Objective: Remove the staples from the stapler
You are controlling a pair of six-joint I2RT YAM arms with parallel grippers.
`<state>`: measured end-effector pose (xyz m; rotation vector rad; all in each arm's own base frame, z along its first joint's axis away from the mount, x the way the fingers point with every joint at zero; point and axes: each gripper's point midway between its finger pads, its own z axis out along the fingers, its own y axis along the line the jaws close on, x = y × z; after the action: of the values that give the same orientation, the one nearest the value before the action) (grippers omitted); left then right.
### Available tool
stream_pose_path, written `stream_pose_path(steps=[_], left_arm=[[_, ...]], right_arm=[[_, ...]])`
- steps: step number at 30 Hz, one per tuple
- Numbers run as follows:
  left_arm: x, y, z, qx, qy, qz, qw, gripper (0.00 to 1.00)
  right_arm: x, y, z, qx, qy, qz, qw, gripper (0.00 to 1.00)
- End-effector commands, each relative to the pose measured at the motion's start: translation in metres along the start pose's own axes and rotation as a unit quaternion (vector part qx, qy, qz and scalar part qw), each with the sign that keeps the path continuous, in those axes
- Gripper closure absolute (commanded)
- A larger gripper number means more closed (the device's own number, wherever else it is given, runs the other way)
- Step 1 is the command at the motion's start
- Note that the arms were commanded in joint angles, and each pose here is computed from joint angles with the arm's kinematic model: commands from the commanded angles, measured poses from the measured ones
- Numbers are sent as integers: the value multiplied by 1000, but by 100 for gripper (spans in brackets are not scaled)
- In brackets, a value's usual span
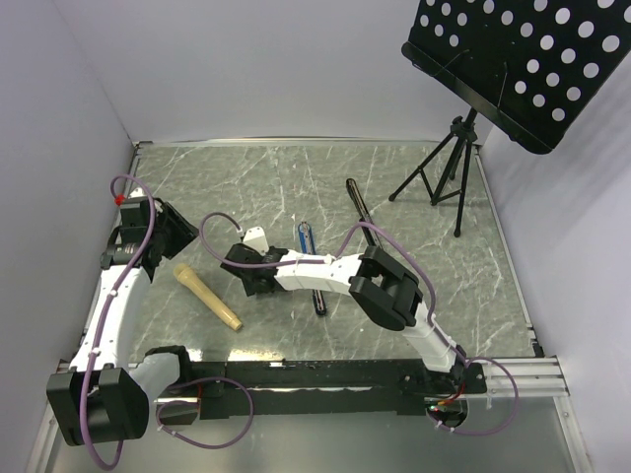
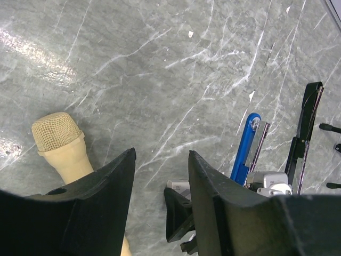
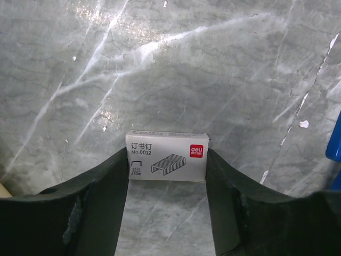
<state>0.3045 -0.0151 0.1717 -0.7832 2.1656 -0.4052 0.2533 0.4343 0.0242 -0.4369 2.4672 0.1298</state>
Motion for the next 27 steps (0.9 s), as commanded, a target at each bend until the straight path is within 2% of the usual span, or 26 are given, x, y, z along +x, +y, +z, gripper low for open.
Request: stream_pose_path(steps=[1, 2, 4, 7, 8, 10, 11, 12, 14, 15, 17, 18, 20, 21, 23, 24, 25, 27], left_arm=[[-3, -2, -2, 7, -9, 5, 1000, 50], [-4, -2, -2, 7, -10, 5, 1000, 50], [-3, -2, -2, 7, -9, 5, 1000, 50], [-3, -2, -2, 7, -9, 5, 1000, 50], [-4, -2, -3, 9, -10, 6, 1000, 50], [-5, -5, -4, 15, -10, 8, 1000, 49], [-5, -9, -7, 25, -10, 8, 1000, 49], [-8, -17, -13, 36, -10, 11, 999, 50], [-15, -28, -26, 56, -18, 16, 998, 53], [-19, -41, -36, 86, -21, 20, 996, 53], [-25, -60, -56, 132, -39, 33, 990, 49], [-28, -71, -66, 157, -41, 38, 986, 47], [-29, -85, -82, 192, -50, 49, 979, 36], [-32, -93, -90, 209, -57, 56, 975, 32], [-24, -109, -107, 257, -53, 81, 961, 19], [-21, -114, -112, 271, -51, 90, 957, 11], [-15, -123, -121, 295, -50, 105, 948, 1], [-2, -133, -130, 327, -40, 124, 936, 1]], right_arm=[[-7, 1, -6, 1, -13, 2, 1000, 46], [-9, 2, -7, -2, -16, 3, 1000, 49], [-10, 4, -9, -8, -18, 3, 1000, 49], [-13, 8, -13, -19, -18, 2, 1000, 32], [-16, 9, -16, -25, -20, 1, 999, 23], [-26, 14, -31, -47, -30, -6, 998, 13], [-28, 12, -37, -53, -32, -10, 998, 0], [-44, 12, -58, -71, -51, -15, 996, 0], [-46, -3, -76, -71, -63, -22, 995, 0], [-64, -10, -107, -87, -92, -20, 992, 0], [-62, -27, -127, -92, -102, -22, 990, 0], [-75, -39, -156, -105, -124, -5, 987, 0], [-66, -61, -173, -98, -123, 0, 988, 0], [-75, -73, -201, -111, -149, 13, 983, 0], [-63, -88, -215, -119, -153, 12, 981, 0], [-67, -99, -237, -134, -176, 29, 975, 0], [-57, -108, -237, -131, -173, 32, 976, 0], [-53, -126, -256, -133, -186, 63, 972, 0]])
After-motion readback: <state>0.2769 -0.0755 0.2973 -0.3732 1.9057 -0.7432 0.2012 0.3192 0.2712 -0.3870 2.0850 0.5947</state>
